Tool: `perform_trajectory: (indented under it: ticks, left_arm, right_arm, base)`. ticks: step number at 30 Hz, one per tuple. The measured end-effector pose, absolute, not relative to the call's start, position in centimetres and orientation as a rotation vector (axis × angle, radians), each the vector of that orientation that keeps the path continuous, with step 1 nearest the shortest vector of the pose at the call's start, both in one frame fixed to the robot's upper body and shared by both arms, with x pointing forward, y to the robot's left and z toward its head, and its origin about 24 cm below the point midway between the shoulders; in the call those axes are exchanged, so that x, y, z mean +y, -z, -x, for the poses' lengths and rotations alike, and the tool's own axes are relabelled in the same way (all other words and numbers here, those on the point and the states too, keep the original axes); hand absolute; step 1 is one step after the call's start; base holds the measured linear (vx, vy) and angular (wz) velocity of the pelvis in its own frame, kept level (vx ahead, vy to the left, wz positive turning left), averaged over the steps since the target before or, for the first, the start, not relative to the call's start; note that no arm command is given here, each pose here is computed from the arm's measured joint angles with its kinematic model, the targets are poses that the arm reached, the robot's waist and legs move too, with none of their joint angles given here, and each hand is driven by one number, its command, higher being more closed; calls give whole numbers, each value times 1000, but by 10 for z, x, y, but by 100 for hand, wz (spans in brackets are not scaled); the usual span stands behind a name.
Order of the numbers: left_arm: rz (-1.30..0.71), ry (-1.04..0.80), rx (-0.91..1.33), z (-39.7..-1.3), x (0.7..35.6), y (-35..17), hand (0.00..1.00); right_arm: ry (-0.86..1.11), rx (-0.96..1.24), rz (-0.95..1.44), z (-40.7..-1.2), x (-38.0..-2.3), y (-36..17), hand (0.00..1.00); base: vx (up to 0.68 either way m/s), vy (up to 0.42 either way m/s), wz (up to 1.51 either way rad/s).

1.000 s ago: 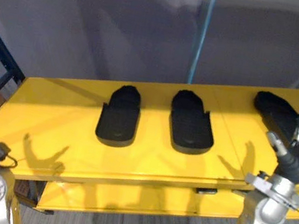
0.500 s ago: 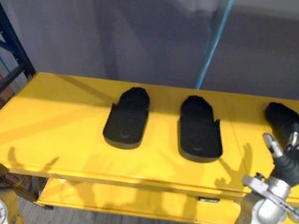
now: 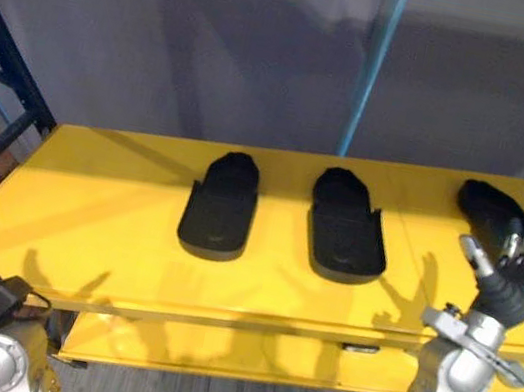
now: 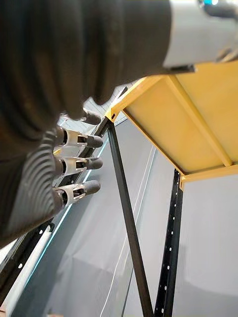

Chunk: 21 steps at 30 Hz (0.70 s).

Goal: Walk over and take plastic housings, then place them on the shelf

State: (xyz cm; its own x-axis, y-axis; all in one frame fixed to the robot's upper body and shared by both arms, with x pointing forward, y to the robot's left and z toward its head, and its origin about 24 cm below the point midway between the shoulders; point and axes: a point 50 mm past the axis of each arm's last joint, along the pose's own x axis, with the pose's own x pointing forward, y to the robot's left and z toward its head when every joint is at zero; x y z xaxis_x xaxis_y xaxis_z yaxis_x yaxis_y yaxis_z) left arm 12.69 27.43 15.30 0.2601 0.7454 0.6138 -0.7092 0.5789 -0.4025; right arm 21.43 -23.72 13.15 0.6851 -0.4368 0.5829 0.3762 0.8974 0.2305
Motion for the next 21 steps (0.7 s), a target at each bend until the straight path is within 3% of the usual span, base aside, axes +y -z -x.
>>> perform_trajectory:
  ticks: [8,11,16,21]
  left_arm:
    - [1,-852,-901,-130,267,-160,0]
    - [-19,-675,-958,-140,253,-173,0]
    - [65,-519,-996,-159,229,-181,0]
    - [139,-489,-967,-166,216,-178,0]
  right_arm:
    - [504,-628,-65,-211,-239,-125,0]
    - [535,-623,-56,-204,-240,-125,0]
    - [585,-657,-53,-176,-240,-130,0]
    - [582,-734,-85,-163,-239,-138,0]
  base:
    - [-7,7,-13]
    - [-14,36,-66]
    - [15,32,-64]
    - [44,-7,-15]
